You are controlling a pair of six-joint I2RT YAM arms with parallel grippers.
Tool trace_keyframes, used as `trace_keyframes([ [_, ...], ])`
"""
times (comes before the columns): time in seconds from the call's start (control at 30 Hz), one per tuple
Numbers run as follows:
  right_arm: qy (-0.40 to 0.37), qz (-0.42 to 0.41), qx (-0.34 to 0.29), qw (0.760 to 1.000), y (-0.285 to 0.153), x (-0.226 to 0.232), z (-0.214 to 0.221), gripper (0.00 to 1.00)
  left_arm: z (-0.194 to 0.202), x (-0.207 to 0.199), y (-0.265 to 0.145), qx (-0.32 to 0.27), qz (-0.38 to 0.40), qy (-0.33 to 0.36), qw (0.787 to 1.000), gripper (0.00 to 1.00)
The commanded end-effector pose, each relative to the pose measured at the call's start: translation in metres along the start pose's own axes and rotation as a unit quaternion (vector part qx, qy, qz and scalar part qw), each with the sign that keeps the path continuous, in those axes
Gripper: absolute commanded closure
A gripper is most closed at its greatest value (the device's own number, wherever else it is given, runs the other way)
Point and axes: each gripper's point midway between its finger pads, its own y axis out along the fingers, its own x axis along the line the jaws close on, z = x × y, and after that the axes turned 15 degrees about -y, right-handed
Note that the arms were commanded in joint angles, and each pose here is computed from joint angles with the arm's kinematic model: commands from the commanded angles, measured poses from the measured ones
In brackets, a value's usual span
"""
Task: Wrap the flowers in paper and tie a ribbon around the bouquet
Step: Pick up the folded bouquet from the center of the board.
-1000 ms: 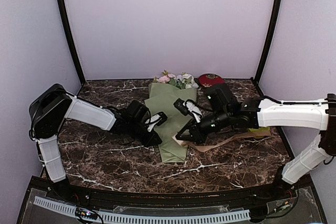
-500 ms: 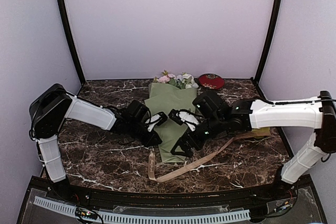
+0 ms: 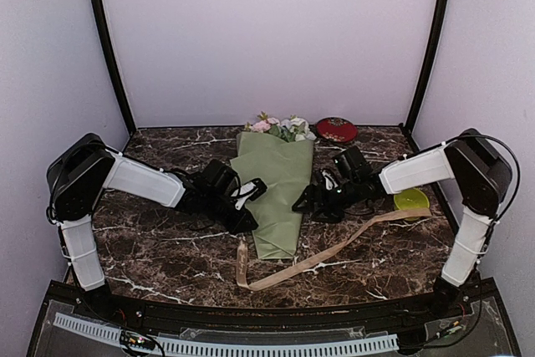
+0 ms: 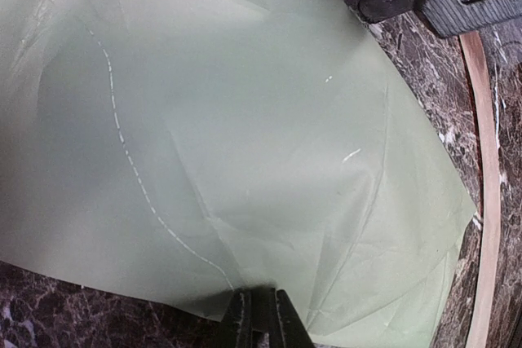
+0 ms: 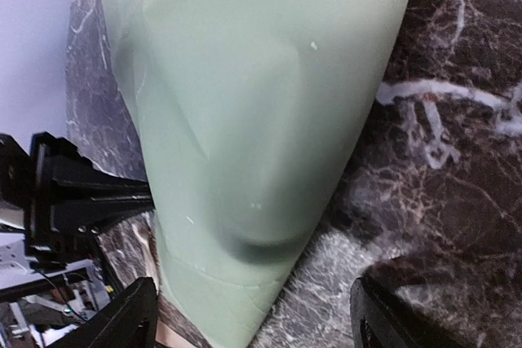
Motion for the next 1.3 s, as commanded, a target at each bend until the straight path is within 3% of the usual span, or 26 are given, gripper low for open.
trace_keyframes([
  [0.0,0.1,-0.039,-0.031,0.994,0.01,-0.013,-0.01,0.18,0.065,0.027,0.016,0.101,-0.042,-0.025,0.994,0.92],
  [0.3,0.129,-0.052,-0.048,0.989,0.031,-0.028,-0.008,0.16,0.067,0.027,0.019,0.1,-0.038,-0.026,0.994,0.92],
  [0.83,0.125,-0.139,-0.032,0.982,0.048,0.021,-0.013,0.19,0.068,0.026,0.023,0.1,-0.031,-0.029,0.994,0.92],
  [0.93,0.126,-0.139,-0.03,0.982,0.049,0.022,-0.012,0.28,0.07,0.026,0.023,0.103,-0.032,-0.03,0.994,0.92],
  [1.2,0.126,-0.143,-0.028,0.981,0.046,0.024,-0.012,0.82,0.054,0.018,0.018,0.084,-0.02,-0.027,0.996,0.92],
  [1.27,0.129,-0.146,-0.029,0.98,0.045,0.024,-0.012,0.91,0.043,0.014,0.015,0.071,-0.016,-0.022,0.997,0.92],
])
